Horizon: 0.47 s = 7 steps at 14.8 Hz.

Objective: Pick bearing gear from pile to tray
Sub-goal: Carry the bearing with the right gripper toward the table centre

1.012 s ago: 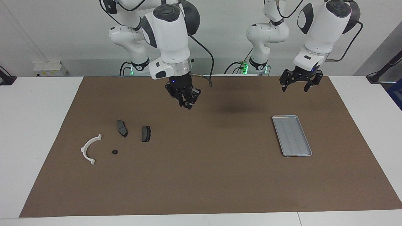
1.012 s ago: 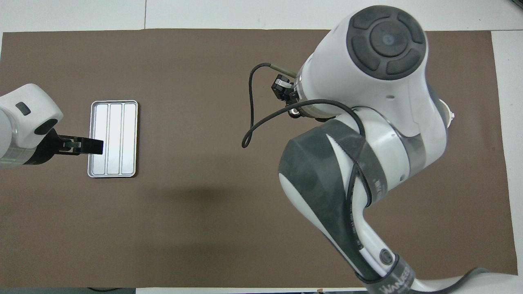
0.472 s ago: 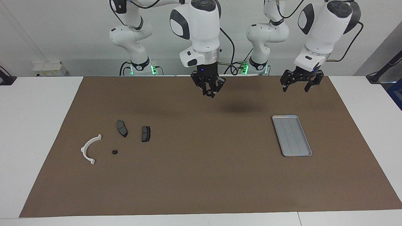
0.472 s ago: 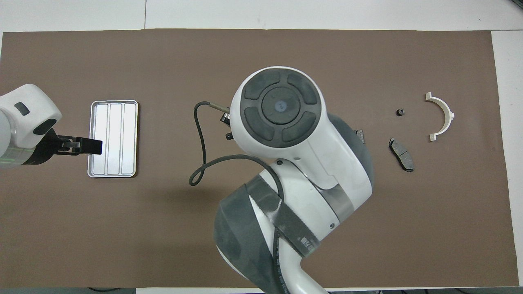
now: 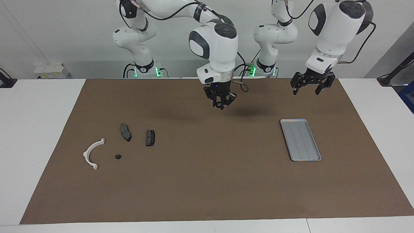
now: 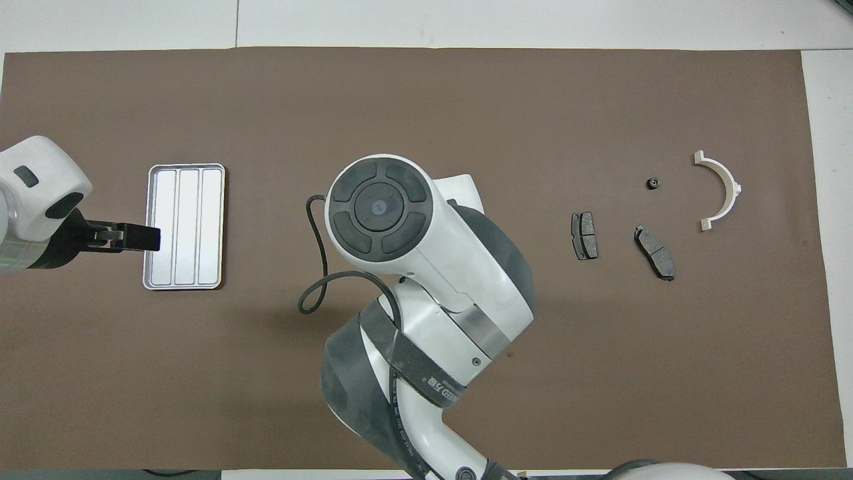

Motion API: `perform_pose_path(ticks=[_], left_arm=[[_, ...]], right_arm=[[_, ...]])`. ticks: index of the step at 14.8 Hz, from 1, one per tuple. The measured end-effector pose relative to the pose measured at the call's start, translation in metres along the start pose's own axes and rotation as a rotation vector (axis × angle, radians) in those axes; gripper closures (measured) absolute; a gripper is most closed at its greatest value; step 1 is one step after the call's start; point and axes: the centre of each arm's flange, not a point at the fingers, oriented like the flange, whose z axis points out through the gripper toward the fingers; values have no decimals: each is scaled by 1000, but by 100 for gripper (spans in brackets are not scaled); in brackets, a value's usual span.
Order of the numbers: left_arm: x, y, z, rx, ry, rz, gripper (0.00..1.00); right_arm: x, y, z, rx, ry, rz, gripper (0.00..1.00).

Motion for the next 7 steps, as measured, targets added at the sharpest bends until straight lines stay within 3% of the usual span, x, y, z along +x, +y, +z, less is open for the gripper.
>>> perform_pose_path(ticks=[7], left_arm=[[-1, 0, 9, 0, -1, 5, 0]], right_arm=[[-26, 2, 74, -12, 9, -9, 64]])
